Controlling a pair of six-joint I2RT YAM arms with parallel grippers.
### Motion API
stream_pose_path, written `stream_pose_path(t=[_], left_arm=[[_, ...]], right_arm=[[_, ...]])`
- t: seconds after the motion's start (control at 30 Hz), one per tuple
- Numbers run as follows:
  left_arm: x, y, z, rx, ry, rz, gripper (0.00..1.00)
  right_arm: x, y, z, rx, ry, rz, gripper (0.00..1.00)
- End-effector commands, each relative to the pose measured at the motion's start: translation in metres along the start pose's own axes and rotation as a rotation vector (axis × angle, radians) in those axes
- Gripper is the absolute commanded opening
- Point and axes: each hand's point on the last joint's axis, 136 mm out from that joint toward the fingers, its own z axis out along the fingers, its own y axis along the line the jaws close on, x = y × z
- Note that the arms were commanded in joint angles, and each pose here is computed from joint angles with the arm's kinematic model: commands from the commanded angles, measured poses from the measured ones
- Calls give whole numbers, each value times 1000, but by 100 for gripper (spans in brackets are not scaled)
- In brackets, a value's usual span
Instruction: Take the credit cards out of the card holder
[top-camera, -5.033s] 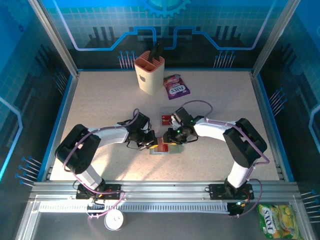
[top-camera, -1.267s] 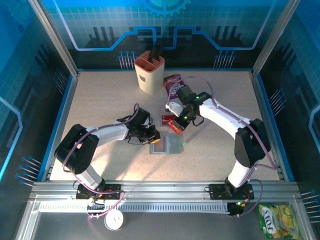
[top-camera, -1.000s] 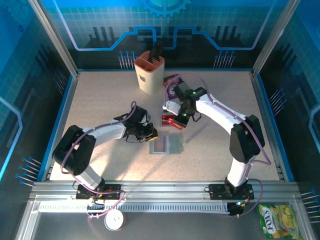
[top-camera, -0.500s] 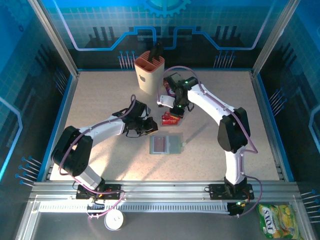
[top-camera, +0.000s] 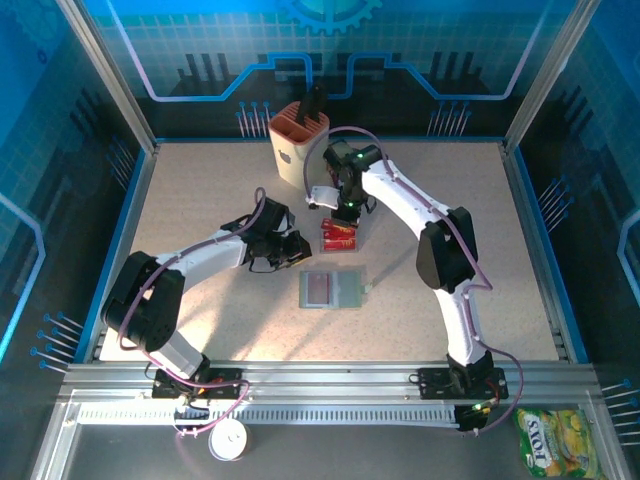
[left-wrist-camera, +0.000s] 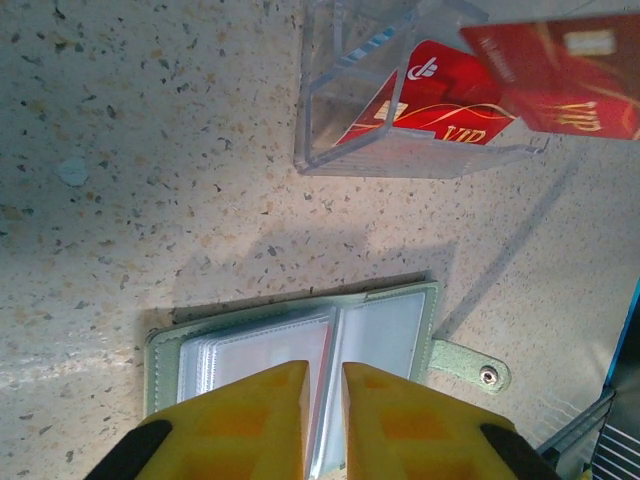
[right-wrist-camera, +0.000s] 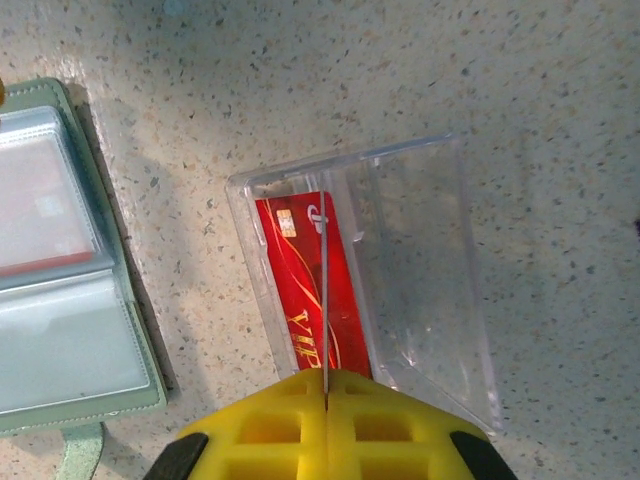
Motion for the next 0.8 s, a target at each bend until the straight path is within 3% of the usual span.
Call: stream_pose_path(t=[0.0, 0.53, 0.77], left_arm=[[1, 7, -1, -17, 2, -20, 17], [5, 11, -2, 0, -11, -61, 18], [5, 10, -4, -2, -12, -61, 21]], right_arm=[[11, 1, 7, -36, 37, 0, 0], [22, 18, 14, -107, 72, 18, 2], [24, 13, 7, -72, 81, 21, 18]])
